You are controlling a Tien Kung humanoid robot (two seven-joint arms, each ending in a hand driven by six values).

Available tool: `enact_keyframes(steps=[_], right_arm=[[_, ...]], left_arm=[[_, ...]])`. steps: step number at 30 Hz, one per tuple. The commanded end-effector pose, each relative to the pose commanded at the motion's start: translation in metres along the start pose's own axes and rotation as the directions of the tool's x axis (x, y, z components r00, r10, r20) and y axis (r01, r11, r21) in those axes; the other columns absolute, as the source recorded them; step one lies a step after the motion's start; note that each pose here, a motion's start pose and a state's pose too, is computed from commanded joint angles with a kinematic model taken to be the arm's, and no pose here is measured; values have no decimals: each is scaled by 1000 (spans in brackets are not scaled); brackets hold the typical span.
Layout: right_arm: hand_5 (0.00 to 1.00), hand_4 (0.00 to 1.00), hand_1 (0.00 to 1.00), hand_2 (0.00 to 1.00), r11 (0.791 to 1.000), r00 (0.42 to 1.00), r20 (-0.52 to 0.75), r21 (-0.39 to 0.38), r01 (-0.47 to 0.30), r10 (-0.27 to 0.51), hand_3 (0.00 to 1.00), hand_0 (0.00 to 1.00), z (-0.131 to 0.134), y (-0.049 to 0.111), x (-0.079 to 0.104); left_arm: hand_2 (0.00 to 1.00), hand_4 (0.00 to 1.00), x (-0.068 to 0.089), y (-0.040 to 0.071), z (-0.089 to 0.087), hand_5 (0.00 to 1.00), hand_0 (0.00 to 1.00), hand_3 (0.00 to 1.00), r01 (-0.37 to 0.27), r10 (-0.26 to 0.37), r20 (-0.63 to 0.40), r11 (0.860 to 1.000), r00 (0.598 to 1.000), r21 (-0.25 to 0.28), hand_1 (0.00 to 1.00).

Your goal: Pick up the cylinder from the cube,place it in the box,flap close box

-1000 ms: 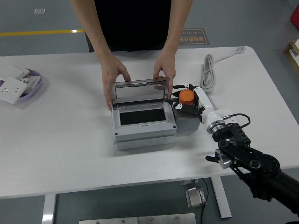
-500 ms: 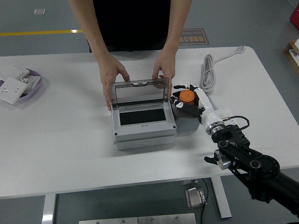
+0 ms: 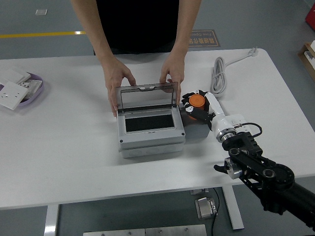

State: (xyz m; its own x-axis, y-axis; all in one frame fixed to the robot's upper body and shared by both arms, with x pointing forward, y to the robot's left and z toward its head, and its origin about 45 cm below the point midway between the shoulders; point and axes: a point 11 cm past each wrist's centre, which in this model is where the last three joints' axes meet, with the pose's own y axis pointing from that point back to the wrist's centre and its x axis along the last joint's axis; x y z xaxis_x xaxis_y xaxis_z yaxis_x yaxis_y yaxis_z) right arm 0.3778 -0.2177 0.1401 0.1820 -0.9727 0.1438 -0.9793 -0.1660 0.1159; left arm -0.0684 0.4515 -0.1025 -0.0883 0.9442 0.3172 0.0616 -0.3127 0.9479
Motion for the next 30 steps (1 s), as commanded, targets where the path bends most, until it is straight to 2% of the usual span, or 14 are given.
enact_keyframes(steps=[7,14,18,22,23,28,29,30], right_arm=[[2,2,420,395,997,1000,21,73,-9,7,274,470,-25,1,5],[2,2,416,396,989,1000,0,150,5,-5,264,469,-52,10,-2],[2,2,414,393,984,998,-58,173,37,-27,256,474,-60,16,-15],[2,2,414,393,978,987,-142,178,106,-81,256,474,-65,21,-40],[2,2,318,369,976,982,-166,177,124,-95,250,276,-65,22,-47],[2,2,318,369,965,940,-312,170,199,-139,250,276,-68,21,-77],[2,2,220,346,962,924,-352,168,215,-145,245,74,-69,20,-83],[2,2,220,346,959,910,-386,163,231,-153,245,74,-69,19,-88]], left_arm=[[625,722,3,0,-5,253,629,668,-6,6,-5,1000,1000,10,647],[625,722,6,0,-8,253,629,668,-13,13,-4,1000,1000,16,647],[625,722,5,0,-10,253,629,668,-11,11,-3,1000,1000,18,647],[625,722,5,0,-11,253,629,668,-10,10,-5,1000,1000,21,647],[625,722,5,0,-11,253,629,668,-10,11,-6,1000,1000,21,647],[625,722,5,0,-12,253,629,668,-11,11,-8,1000,1000,21,647],[625,722,5,0,-12,253,629,668,-11,11,-8,1000,1000,21,647],[625,722,5,0,-13,253,629,668,-12,12,-7,1000,1000,23,647]])
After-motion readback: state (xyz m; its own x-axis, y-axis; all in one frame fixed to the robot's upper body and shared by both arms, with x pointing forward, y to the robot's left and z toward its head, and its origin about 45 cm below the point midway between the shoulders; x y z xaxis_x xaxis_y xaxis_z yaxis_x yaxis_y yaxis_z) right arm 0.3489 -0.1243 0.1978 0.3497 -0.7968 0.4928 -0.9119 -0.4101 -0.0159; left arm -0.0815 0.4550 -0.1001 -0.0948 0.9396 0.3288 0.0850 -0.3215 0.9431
